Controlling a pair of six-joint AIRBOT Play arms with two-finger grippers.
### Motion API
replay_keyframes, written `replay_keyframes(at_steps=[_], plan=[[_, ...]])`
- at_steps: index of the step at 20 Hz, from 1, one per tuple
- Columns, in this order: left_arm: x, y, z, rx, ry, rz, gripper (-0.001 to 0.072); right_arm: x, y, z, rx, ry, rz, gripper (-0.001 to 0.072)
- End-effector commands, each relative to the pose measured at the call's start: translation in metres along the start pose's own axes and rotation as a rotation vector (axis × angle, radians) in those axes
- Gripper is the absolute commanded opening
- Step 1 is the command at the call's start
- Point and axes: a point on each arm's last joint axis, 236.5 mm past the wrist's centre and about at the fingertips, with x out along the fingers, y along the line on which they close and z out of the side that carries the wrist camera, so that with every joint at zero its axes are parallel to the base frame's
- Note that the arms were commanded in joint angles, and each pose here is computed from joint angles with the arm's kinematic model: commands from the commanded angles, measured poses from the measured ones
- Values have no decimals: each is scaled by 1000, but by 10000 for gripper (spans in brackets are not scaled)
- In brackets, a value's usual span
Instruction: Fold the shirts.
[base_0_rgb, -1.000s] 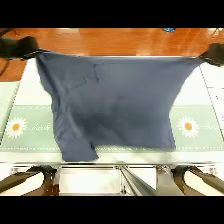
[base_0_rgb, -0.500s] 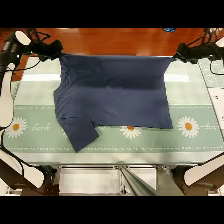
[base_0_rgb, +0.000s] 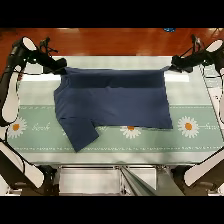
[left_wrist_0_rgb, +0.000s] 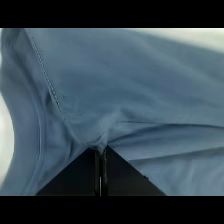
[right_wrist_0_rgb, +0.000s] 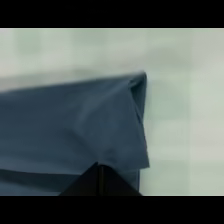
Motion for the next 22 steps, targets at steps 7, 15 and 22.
replay_keyframes(at_steps=[7, 15, 22], plan=[[14, 18, -49, -23, 223, 2, 87, 31, -13, -61, 56, 181, 6, 86], [-88, 70, -102, -203, 385, 65, 503, -100, -50, -40, 142, 94, -73, 405], [-87, 95, -224, -445, 156, 24, 504, -85, -61, -164, 281, 1, -46, 405]])
